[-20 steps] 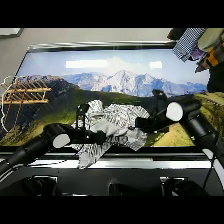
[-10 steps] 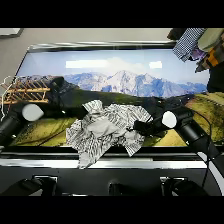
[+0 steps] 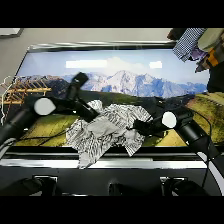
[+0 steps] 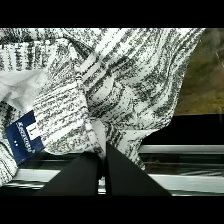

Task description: Fold the clothes and pants, and hang the long-sleeved shirts on hangers.

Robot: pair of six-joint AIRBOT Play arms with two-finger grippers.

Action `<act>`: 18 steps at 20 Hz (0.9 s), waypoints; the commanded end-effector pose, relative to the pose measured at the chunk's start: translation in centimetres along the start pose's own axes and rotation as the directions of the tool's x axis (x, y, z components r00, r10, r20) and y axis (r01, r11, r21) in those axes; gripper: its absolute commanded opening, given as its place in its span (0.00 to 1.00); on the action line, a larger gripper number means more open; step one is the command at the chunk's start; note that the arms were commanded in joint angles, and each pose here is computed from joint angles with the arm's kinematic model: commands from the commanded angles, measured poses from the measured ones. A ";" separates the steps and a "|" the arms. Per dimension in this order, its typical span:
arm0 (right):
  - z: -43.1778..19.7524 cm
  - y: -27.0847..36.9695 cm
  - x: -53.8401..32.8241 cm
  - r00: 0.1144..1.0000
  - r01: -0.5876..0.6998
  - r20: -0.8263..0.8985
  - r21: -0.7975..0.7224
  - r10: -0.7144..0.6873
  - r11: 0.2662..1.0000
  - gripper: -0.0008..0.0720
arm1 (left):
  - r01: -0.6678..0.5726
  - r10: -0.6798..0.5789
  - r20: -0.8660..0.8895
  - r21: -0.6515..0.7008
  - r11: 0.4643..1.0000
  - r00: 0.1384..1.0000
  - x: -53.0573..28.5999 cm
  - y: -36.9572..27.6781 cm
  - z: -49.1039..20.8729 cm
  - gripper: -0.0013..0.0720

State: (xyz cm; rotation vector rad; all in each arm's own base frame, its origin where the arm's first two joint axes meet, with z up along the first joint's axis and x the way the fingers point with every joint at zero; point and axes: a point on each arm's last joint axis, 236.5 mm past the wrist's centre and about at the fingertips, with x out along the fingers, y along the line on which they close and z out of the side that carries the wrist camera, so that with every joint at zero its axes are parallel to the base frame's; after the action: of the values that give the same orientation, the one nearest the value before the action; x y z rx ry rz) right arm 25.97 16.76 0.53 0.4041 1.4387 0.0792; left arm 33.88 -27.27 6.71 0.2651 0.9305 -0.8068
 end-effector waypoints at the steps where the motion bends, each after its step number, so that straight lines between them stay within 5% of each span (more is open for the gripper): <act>1: -0.4 -0.1 0.0 1.000 0.006 -0.015 0.003 -0.006 1.000 0.07 | 0.028 -0.020 -0.074 0.115 0.993 0.997 3.9 -1.5 0.2 0.84; 13: -0.6 -0.4 0.0 1.000 0.015 -0.027 0.002 -0.015 1.000 0.07 | 0.207 -0.162 -0.283 0.137 0.969 0.945 9.8 -3.1 -2.0 0.80; 16: -0.6 -0.4 0.0 1.000 0.015 -0.027 0.002 -0.015 1.000 0.07 | 0.221 -0.164 -0.291 0.178 0.959 0.943 10.2 -3.1 -2.2 0.57; 18: -0.6 -0.4 0.0 1.000 0.016 -0.027 0.005 -0.016 1.000 0.07 | 0.223 -0.164 -0.293 0.183 0.957 0.942 10.2 -3.1 -2.3 0.29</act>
State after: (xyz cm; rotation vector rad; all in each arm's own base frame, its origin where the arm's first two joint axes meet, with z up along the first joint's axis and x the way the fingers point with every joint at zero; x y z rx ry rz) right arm 25.31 16.57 0.39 0.3974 1.4670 0.0697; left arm 33.91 -33.28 -2.01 0.4647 1.1446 -1.0493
